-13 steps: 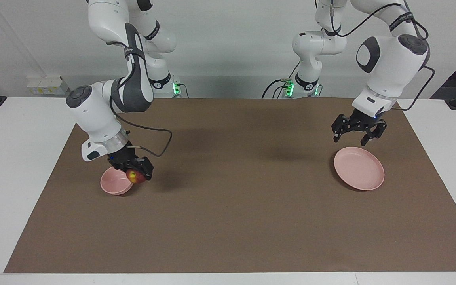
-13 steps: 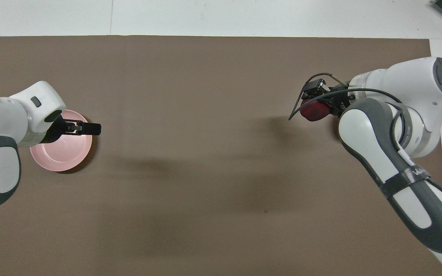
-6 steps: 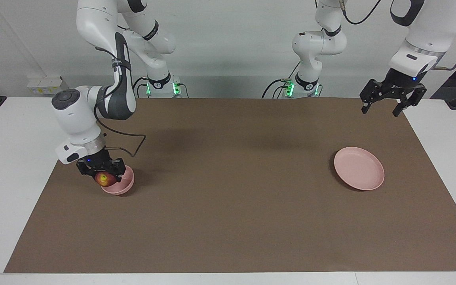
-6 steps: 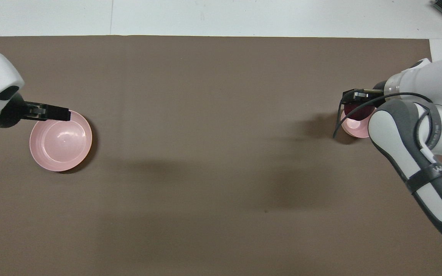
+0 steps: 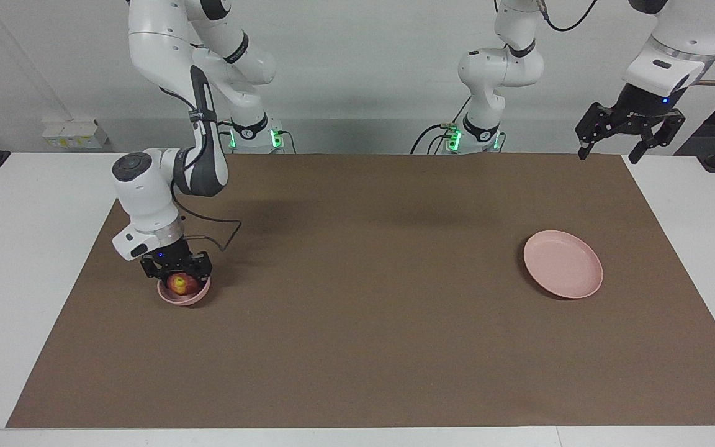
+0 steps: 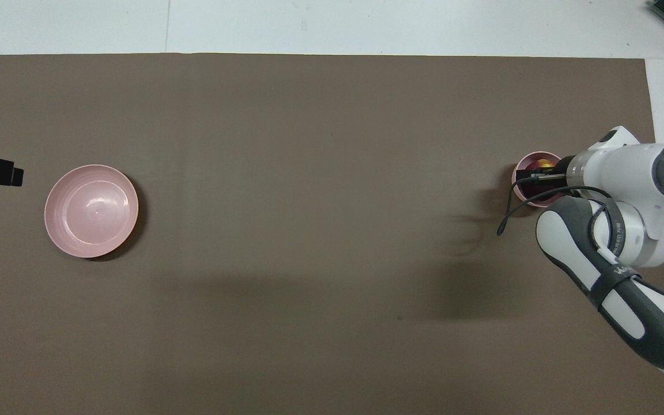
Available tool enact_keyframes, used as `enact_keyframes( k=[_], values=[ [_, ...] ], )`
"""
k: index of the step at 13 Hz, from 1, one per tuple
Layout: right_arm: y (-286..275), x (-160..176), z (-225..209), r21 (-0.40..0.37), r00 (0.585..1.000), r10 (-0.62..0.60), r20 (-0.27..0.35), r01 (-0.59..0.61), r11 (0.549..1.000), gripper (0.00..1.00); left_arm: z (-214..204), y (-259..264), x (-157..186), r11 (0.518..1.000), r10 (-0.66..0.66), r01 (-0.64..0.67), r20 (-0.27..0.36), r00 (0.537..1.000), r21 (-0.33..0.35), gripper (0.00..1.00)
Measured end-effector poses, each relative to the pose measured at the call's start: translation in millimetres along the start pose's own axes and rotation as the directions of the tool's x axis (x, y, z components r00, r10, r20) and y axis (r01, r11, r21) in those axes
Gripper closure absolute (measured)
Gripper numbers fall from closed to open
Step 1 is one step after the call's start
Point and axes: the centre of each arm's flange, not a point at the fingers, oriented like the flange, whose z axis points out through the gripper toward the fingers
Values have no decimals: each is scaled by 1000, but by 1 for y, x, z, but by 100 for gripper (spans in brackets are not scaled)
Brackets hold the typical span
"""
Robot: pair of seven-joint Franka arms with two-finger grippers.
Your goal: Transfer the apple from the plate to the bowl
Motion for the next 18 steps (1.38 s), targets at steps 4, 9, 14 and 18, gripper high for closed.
enact_keyframes(
  k=[4, 9, 14, 18],
  values=[
    [1, 12, -48, -4, 998, 0, 70, 1, 1000, 0, 0, -3, 0, 1000, -5, 5, 5, 1000, 0, 0],
    [-1, 26, -151, -8, 980, 9, 200, -7, 1000, 0, -1, -4, -1, 1000, -8, 8, 9, 1000, 0, 0],
    [-36, 5, -238, -33, 970, 73, 234, -67, 997, 0, 2, -11, -6, 1000, -22, 22, 49, 999, -2, 0],
    [-48, -2, -294, -28, 959, 110, 263, -106, 994, 0, 5, -13, -8, 1000, -26, 26, 62, 998, -3, 0]
  ],
)
